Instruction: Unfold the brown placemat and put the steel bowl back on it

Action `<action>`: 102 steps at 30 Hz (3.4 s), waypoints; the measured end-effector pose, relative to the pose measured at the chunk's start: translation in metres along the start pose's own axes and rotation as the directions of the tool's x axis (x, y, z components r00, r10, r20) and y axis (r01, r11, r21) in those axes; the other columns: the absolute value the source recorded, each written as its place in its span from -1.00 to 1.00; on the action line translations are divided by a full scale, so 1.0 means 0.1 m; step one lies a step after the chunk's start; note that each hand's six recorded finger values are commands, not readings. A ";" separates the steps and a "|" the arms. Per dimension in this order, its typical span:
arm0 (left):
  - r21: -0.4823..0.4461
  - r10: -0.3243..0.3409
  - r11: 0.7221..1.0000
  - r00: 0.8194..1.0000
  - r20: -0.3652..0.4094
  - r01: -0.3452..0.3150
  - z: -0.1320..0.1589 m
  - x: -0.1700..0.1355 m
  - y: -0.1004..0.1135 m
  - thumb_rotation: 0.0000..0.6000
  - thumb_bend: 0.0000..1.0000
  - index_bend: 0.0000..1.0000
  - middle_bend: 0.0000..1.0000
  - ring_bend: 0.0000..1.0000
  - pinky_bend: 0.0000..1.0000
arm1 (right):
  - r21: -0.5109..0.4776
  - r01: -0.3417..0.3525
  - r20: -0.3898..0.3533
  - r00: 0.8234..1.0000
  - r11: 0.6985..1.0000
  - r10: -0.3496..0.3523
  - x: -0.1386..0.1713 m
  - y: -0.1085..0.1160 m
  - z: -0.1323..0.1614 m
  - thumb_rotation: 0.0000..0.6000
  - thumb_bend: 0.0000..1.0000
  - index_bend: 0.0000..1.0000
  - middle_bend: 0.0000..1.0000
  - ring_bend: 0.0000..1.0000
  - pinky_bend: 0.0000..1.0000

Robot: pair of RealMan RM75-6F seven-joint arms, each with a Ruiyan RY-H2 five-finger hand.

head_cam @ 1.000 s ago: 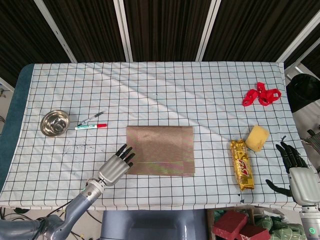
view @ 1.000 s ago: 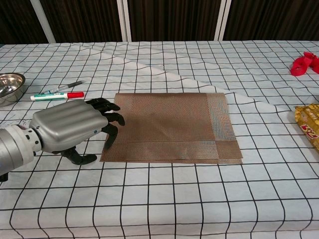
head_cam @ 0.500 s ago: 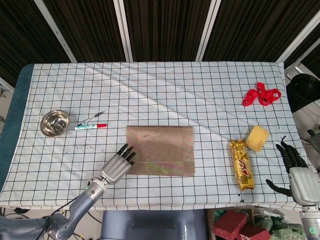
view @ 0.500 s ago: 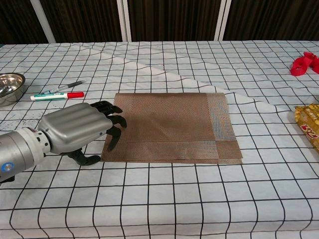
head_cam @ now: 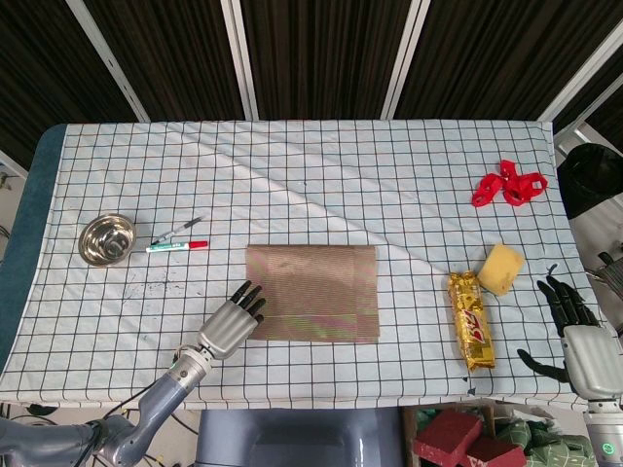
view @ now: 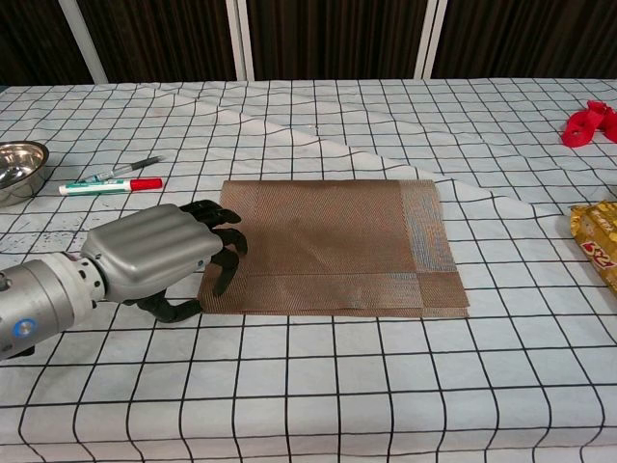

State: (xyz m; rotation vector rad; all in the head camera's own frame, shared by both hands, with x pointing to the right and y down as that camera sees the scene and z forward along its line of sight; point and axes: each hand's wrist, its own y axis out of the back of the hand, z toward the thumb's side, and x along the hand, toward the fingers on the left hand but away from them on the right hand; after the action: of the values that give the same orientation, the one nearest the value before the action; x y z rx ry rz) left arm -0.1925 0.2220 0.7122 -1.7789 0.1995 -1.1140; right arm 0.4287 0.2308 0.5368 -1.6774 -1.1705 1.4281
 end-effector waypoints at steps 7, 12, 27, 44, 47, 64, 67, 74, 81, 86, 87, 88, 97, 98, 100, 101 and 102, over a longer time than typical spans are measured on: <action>-0.003 -0.001 1.000 1.000 0.001 0.001 0.00 0.01 -0.01 1.00 -0.15 0.03 -0.59 -0.97 -0.90 | -0.005 -0.005 0.001 1.000 1.000 0.005 0.00 0.00 0.00 1.00 -0.74 -1.00 -1.00 -1.00 -0.65; -0.001 -0.004 1.000 1.000 0.001 0.004 0.01 0.01 -0.03 1.00 -0.07 0.08 -0.57 -0.97 -0.90 | -0.008 -0.009 0.001 1.000 1.000 0.009 0.00 -0.01 0.00 1.00 -0.74 -1.00 -1.00 -1.00 -0.65; 0.006 0.000 1.000 1.000 -0.007 0.000 -0.04 -0.02 -0.03 1.00 -0.06 0.11 -0.55 -0.97 -0.90 | -0.011 -0.013 -0.002 1.000 1.000 0.013 0.01 -0.01 0.01 1.00 -0.74 -1.00 -1.00 -1.00 -0.65; 0.003 0.002 1.000 0.998 -0.058 -0.002 -0.36 -0.51 0.06 1.00 -0.06 0.11 -0.55 -0.97 -0.90 | -0.013 -0.013 -0.003 1.000 1.000 0.013 0.01 0.00 0.01 1.00 -0.74 -1.00 -1.00 -1.00 -0.65; 0.006 -0.012 1.000 0.998 -0.062 0.013 -0.42 -0.68 0.05 1.00 -0.06 0.11 -0.55 -0.97 -0.90 | -0.013 -0.012 -0.003 1.000 1.000 0.012 0.01 0.00 0.01 1.00 -0.74 -1.00 -1.00 -1.00 -0.65; -0.081 -0.008 0.997 0.999 -0.041 0.005 -0.39 -1.40 0.17 1.00 -0.07 0.11 -0.54 -0.96 -0.90 | -0.015 -0.009 0.001 1.000 1.000 0.009 0.01 0.00 0.01 1.00 -0.74 -1.00 -1.00 -1.00 -0.65; -0.122 0.042 0.991 0.996 -0.080 -0.051 -0.47 -1.30 0.33 1.00 -0.07 0.11 -0.53 -0.96 -0.90 | -0.016 -0.008 0.001 1.000 1.000 0.008 0.01 0.00 0.01 1.00 -0.74 -1.00 -1.00 -1.00 -0.65; -0.269 0.144 0.941 0.962 -0.231 -0.205 -0.79 -0.98 0.75 1.00 -0.07 0.12 -0.52 -0.96 -0.90 | -0.018 -0.012 0.000 1.000 1.000 0.012 0.01 0.00 0.01 1.00 -0.74 -1.00 -1.00 -1.00 -0.65; -0.398 0.142 0.863 0.907 -0.396 -0.310 -1.17 -0.59 1.00 1.00 -0.07 0.12 -0.52 -0.96 -0.90 | -0.014 -0.024 -0.003 1.000 1.000 0.024 0.02 -0.02 0.02 1.00 -0.74 -1.00 -1.00 -1.00 -0.65; -0.515 0.071 0.772 0.856 -0.512 -0.373 -1.42 -0.28 1.08 1.00 -0.07 0.12 -0.52 -0.96 -0.90 | -0.018 -0.026 0.004 1.000 1.000 0.026 0.02 -0.02 0.01 1.00 -0.74 -1.00 -1.00 -1.00 -0.65; -0.533 0.057 0.754 0.846 -0.530 -0.384 -1.46 -0.23 1.09 1.00 -0.07 0.12 -0.52 -0.96 -0.90 | -0.018 -0.027 0.005 1.000 0.999 0.027 0.01 -0.02 0.01 1.00 -0.74 -1.00 -1.00 -1.00 -0.65; -0.549 0.043 0.736 0.836 -0.547 -0.397 -1.49 -0.17 1.11 1.00 -0.07 0.12 -0.52 -0.96 -0.90 | -0.019 -0.029 0.005 1.000 0.999 0.029 0.01 -0.02 0.01 1.00 -0.74 -1.00 -1.00 -1.00 -0.65; -0.560 -0.023 0.642 0.716 -0.698 -0.525 -1.90 0.28 1.24 1.00 -0.08 0.12 -0.52 -0.96 -0.90 | -0.019 -0.037 0.011 0.999 0.999 0.037 0.01 -0.03 0.00 1.00 -0.74 -1.00 -1.00 -1.00 -0.65; -0.548 -0.023 0.644 0.701 -0.712 -0.535 -1.95 0.30 1.25 1.00 -0.08 0.12 -0.52 -0.96 -0.90 | -0.019 -0.038 0.011 0.999 0.999 0.038 0.01 -0.03 0.00 1.00 -0.74 -1.00 -1.00 -1.00 -0.65; -0.530 -0.024 0.648 0.681 -0.732 -0.547 -2.02 0.33 1.25 1.00 -0.08 0.10 -0.54 -0.96 -0.90 | -0.019 -0.039 0.012 0.999 0.999 0.039 0.01 -0.03 0.00 1.00 -0.74 -1.00 -1.00 -1.00 -0.65; -0.520 -0.027 0.650 0.668 -0.744 -0.554 -2.06 0.34 1.25 1.00 -0.11 0.07 -0.56 -0.96 -0.90 | -0.019 -0.039 0.013 0.999 0.999 0.040 0.01 -0.03 0.00 1.00 -0.74 -1.00 -1.00 -1.00 -0.65; -0.514 -0.030 0.653 0.659 -0.751 -0.557 -2.09 0.35 1.25 1.00 -0.14 0.03 -0.58 -0.96 -0.90 | -0.018 -0.040 0.013 0.999 0.999 0.040 0.01 -0.03 0.00 1.00 -0.74 -1.00 -1.00 -1.00 -0.65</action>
State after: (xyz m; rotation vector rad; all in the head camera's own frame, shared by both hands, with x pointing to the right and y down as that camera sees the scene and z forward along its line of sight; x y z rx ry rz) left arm -0.2891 0.0043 0.6520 -1.7291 1.5649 -1.5594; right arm 0.4279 0.2329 0.5389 -1.7148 -1.1664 1.4599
